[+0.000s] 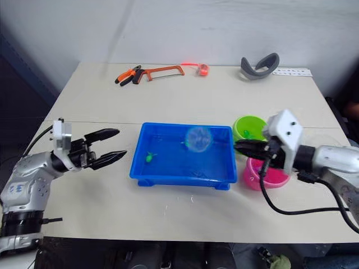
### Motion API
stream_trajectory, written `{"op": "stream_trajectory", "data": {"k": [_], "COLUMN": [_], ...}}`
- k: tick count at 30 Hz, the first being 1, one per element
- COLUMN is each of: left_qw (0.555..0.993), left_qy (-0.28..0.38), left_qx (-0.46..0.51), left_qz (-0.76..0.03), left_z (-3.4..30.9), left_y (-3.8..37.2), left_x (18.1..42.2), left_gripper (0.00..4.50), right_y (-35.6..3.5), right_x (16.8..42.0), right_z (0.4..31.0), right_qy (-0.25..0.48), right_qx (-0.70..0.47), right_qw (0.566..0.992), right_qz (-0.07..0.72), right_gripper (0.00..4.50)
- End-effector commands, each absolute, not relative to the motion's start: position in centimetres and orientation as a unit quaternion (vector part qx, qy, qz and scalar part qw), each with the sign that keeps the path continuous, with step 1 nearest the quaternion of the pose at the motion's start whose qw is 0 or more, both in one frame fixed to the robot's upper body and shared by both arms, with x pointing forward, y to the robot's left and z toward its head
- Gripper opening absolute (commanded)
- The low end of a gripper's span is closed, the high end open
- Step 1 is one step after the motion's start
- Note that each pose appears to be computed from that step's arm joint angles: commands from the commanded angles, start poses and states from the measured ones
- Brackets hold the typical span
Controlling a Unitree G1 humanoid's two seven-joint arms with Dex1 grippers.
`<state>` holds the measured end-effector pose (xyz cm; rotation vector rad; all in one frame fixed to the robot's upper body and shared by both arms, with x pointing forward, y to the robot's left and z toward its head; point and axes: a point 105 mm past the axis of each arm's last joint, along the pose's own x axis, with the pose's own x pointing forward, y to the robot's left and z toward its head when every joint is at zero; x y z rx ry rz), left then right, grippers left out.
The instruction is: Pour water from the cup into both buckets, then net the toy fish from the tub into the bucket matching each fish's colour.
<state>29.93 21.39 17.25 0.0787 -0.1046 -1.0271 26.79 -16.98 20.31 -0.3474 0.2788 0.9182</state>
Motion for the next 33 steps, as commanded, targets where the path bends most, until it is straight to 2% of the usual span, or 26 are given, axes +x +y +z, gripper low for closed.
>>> {"op": "stream_trajectory", "data": {"k": [1,8,19,33], "left_qw": [0.866,0.869,0.861,0.85], "left_qy": [-0.08,-0.069,-0.057,-0.061], "left_qx": [0.059,0.068,0.079,0.075], "left_qz": [-0.489,-0.485,-0.499,-0.518], "left_z": [19.0,18.8,18.0,18.1], "left_y": [21.3,21.4,21.1,20.1], "left_x": [29.3,28.8,28.4,28.8], "left_gripper": [4.44,4.44,4.44,4.44], "right_y": [-17.2,-16.9,-15.3,-13.4], "right_x": [27.4,28.9,33.1,33.4], "right_z": [18.8,17.5,16.7,16.5], "right_qy": [0.197,0.248,0.242,0.22], "right_qx": [-0.17,-0.155,-0.091,-0.043], "right_qw": [0.874,0.867,0.887,0.892], "right_qz": [0.411,0.403,0.382,0.393], "right_gripper": [0.0,0.0,0.0,0.0]}}
